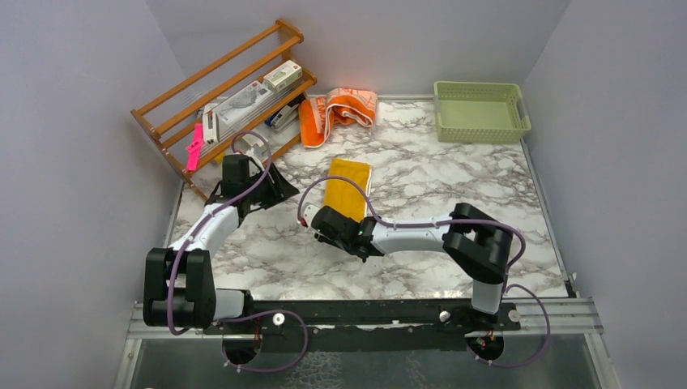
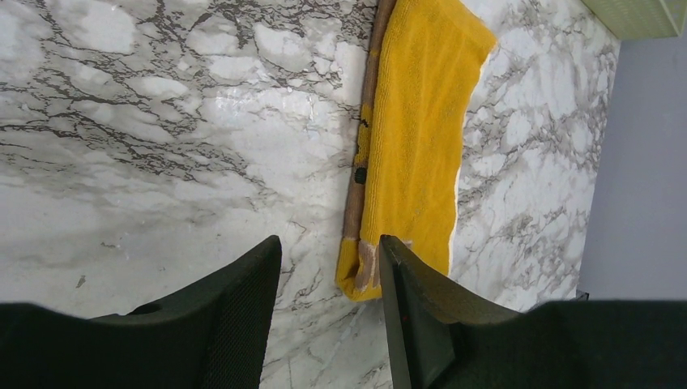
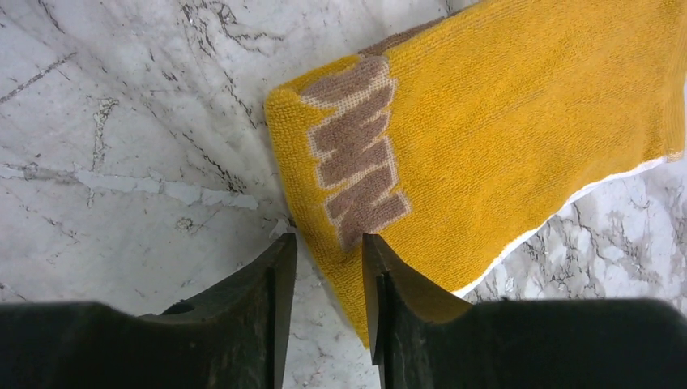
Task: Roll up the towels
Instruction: Fold the towel at the center of the board, then roll the towel at the center of the board.
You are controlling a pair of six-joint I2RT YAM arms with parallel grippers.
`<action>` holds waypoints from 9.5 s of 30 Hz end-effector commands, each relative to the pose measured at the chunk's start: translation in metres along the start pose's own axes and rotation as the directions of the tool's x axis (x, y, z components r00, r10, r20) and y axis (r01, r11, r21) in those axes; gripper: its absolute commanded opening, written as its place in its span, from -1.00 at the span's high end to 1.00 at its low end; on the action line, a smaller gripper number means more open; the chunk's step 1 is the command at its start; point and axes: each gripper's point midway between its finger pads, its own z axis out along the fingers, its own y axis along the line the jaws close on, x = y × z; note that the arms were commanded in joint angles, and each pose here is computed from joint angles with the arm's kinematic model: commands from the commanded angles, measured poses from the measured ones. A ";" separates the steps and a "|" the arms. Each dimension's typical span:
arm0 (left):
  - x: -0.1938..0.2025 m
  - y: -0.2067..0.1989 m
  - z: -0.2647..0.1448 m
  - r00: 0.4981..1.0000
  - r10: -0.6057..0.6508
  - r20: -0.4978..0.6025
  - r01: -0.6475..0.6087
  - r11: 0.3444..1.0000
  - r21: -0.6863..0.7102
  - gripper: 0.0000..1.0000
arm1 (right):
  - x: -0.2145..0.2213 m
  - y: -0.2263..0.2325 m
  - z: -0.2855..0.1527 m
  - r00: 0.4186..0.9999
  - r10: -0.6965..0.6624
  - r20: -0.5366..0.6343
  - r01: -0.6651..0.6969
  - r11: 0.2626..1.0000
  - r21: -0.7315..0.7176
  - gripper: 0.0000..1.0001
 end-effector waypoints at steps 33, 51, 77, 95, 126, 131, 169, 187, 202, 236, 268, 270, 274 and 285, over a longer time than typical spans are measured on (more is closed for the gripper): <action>0.048 -0.034 -0.046 0.995 0.059 -0.079 -0.036 0.966 0.257 0.13 | -0.015 0.022 -0.014 0.876 0.393 -0.281 -0.462 0.515 -0.722 0.99; 0.054 -0.040 -0.045 0.996 0.042 -0.077 -0.022 0.971 0.239 0.24 | -0.029 -0.005 -0.009 0.865 0.411 -0.290 -0.478 0.494 -0.726 0.99; 0.053 -0.035 -0.033 0.995 0.016 -0.101 0.007 0.976 0.220 0.30 | -0.046 -0.035 -0.105 0.846 0.230 0.481 -0.105 0.956 -0.273 -1.00; 0.113 -0.069 0.020 0.962 0.092 -0.256 -0.012 0.954 0.299 1.00 | -0.007 -0.010 -0.021 0.885 0.462 0.055 -0.407 0.825 -0.393 0.98; 0.164 0.008 0.039 0.936 0.071 -0.344 -0.077 0.997 -0.004 1.00 | 0.083 -0.016 -0.014 0.761 0.624 -0.176 -0.645 0.700 -0.307 0.99; 0.161 0.002 0.034 0.944 0.059 -0.325 -0.059 0.998 0.012 1.00 | 0.076 -0.020 -0.029 0.761 0.632 -0.149 -0.641 0.695 -0.325 0.99; 0.056 -0.013 -0.035 0.992 0.019 -0.125 -0.006 0.994 0.110 1.00 | 0.014 0.035 -0.036 0.998 -0.023 0.057 0.037 0.965 -0.260 -0.02; 0.052 -0.012 -0.040 0.992 0.021 -0.123 -0.007 0.993 0.114 1.00 | 0.028 0.029 0.001 0.998 -0.069 -0.008 0.067 0.985 -0.159 0.09; 0.057 -0.020 -0.047 0.990 0.022 -0.142 0.000 0.989 0.148 1.00 | 0.053 0.060 0.003 0.988 0.057 -0.140 -0.105 0.929 -0.356 0.99; 0.122 -0.058 -0.035 0.974 0.007 -0.226 0.048 0.971 0.233 1.00 | 0.012 0.054 -0.006 0.749 0.355 -0.559 -0.635 0.144 -0.759 0.99; 0.163 -0.024 0.017 0.945 0.037 -0.326 0.000 0.994 0.112 1.00 | 0.026 0.050 0.014 0.708 0.361 -0.607 -0.682 0.127 -0.720 0.99; 0.160 -0.021 0.018 0.950 0.032 -0.310 -0.001 0.995 0.100 1.00 | 0.025 0.049 0.014 0.712 0.362 -0.602 -0.679 0.135 -0.722 0.99; 0.150 -0.015 0.018 0.960 0.034 -0.277 -0.014 0.997 0.072 1.00 | 0.024 0.046 0.013 0.725 0.364 -0.585 -0.667 0.157 -0.728 0.81; 0.159 -0.001 0.028 0.950 0.018 -0.311 -0.002 0.999 0.052 1.00 | -0.022 -0.015 -0.009 0.839 0.444 -0.315 -0.510 0.440 -0.739 0.26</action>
